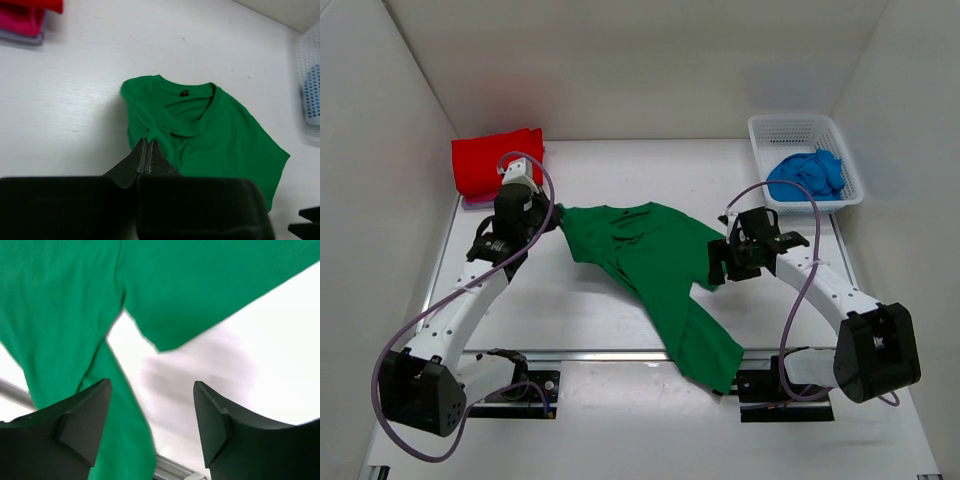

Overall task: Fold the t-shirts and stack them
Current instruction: Flatten out the tshirt

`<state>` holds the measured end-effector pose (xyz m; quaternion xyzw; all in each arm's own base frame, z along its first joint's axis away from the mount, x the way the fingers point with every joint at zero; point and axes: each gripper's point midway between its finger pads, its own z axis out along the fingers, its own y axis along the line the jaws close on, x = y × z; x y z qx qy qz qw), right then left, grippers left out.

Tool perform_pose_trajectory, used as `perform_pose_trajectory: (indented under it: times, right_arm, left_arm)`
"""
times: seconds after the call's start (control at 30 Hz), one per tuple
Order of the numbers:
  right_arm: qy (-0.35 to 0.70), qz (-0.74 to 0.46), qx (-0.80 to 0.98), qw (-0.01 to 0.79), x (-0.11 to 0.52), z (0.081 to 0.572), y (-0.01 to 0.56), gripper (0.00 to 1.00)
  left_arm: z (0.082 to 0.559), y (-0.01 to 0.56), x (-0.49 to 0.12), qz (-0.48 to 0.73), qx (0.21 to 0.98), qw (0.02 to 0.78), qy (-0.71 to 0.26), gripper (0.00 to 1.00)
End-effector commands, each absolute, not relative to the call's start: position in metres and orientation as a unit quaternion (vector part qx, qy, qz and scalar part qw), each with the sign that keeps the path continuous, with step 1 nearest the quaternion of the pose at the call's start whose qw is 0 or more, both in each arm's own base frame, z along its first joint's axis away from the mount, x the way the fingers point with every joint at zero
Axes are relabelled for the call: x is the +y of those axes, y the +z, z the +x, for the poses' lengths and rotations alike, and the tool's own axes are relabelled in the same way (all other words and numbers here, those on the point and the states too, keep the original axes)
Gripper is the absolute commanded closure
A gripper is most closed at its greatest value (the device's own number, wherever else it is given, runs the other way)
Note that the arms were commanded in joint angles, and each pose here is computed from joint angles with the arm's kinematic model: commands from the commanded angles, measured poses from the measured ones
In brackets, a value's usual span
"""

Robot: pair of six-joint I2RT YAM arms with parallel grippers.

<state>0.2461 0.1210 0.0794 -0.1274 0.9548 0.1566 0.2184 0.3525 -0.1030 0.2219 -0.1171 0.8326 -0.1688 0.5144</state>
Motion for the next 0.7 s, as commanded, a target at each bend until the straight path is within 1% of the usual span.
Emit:
perform_pose_trajectory:
  times: [0.0, 0.07, 0.1, 0.13, 0.2, 0.23, 0.27, 0.3, 0.33, 0.37, 0.4, 0.5, 0.53, 0.57, 0.6, 0.63, 0.67]
  right_arm:
    - [0.203, -0.180, 0.943, 0.192, 0.142, 0.225, 0.079, 0.38]
    - [0.193, -0.206, 0.944, 0.171, 0.149, 0.209, 0.069, 0.37]
    - [0.187, -0.209, 0.945, 0.167, 0.150, 0.206, 0.066, 0.39]
    - [0.181, -0.216, 0.946, 0.161, 0.154, 0.202, 0.061, 0.45]
    - [0.193, -0.227, 0.942, 0.154, 0.163, 0.190, 0.058, 0.50]
    - [0.209, -0.236, 0.937, 0.147, 0.170, 0.181, 0.057, 0.48]
    - [0.222, -0.249, 0.931, 0.147, 0.178, 0.175, 0.060, 0.49]
    - [0.222, -0.249, 0.931, 0.145, 0.179, 0.173, 0.058, 0.48]
    - [0.223, -0.256, 0.931, 0.134, 0.180, 0.165, 0.053, 0.45]
    - [0.220, -0.265, 0.931, 0.120, 0.181, 0.157, 0.048, 0.38]
    - [0.210, -0.273, 0.932, 0.111, 0.180, 0.154, 0.041, 0.33]
    - [0.181, -0.300, 0.934, 0.067, 0.177, 0.136, 0.020, 0.30]
    - [0.175, -0.301, 0.935, 0.064, 0.176, 0.134, 0.018, 0.32]
    - [0.170, -0.309, 0.934, 0.050, 0.178, 0.129, 0.014, 0.67]
    - [0.157, -0.319, 0.933, 0.052, 0.181, 0.131, 0.015, 0.92]
    - [0.152, -0.321, 0.933, 0.055, 0.183, 0.132, 0.016, 1.00]
    - [0.151, -0.321, 0.933, 0.066, 0.185, 0.136, 0.023, 1.00]
  left_arm:
    - [0.343, 0.206, -0.087, -0.137, 0.842, 0.499, -0.151, 1.00]
    - [0.342, 0.205, -0.089, -0.135, 0.843, 0.497, -0.156, 1.00]
    - [0.340, 0.205, -0.089, -0.133, 0.844, 0.496, -0.155, 1.00]
    - [0.340, 0.203, -0.092, -0.129, 0.845, 0.495, -0.155, 1.00]
    - [0.339, 0.203, -0.092, -0.132, 0.844, 0.494, -0.160, 1.00]
    - [0.339, 0.203, -0.092, -0.132, 0.844, 0.494, -0.163, 1.00]
    - [0.338, 0.205, -0.092, -0.132, 0.843, 0.495, -0.163, 1.00]
    - [0.338, 0.204, -0.089, -0.134, 0.844, 0.494, -0.161, 1.00]
    - [0.338, 0.205, -0.089, -0.135, 0.843, 0.495, -0.162, 1.00]
    - [0.336, 0.204, -0.089, -0.134, 0.843, 0.495, -0.161, 1.00]
    - [0.337, 0.204, -0.088, -0.136, 0.842, 0.496, -0.162, 1.00]
    - [0.335, 0.204, -0.088, -0.137, 0.843, 0.493, -0.165, 1.00]
    - [0.335, 0.204, -0.087, -0.139, 0.842, 0.494, -0.164, 1.00]
    - [0.336, 0.205, -0.086, -0.139, 0.842, 0.496, -0.162, 1.00]
    - [0.335, 0.202, -0.083, -0.141, 0.843, 0.494, -0.158, 1.00]
    - [0.334, 0.206, -0.080, -0.146, 0.841, 0.498, -0.155, 1.00]
    - [0.334, 0.209, -0.076, -0.149, 0.838, 0.502, -0.150, 1.00]
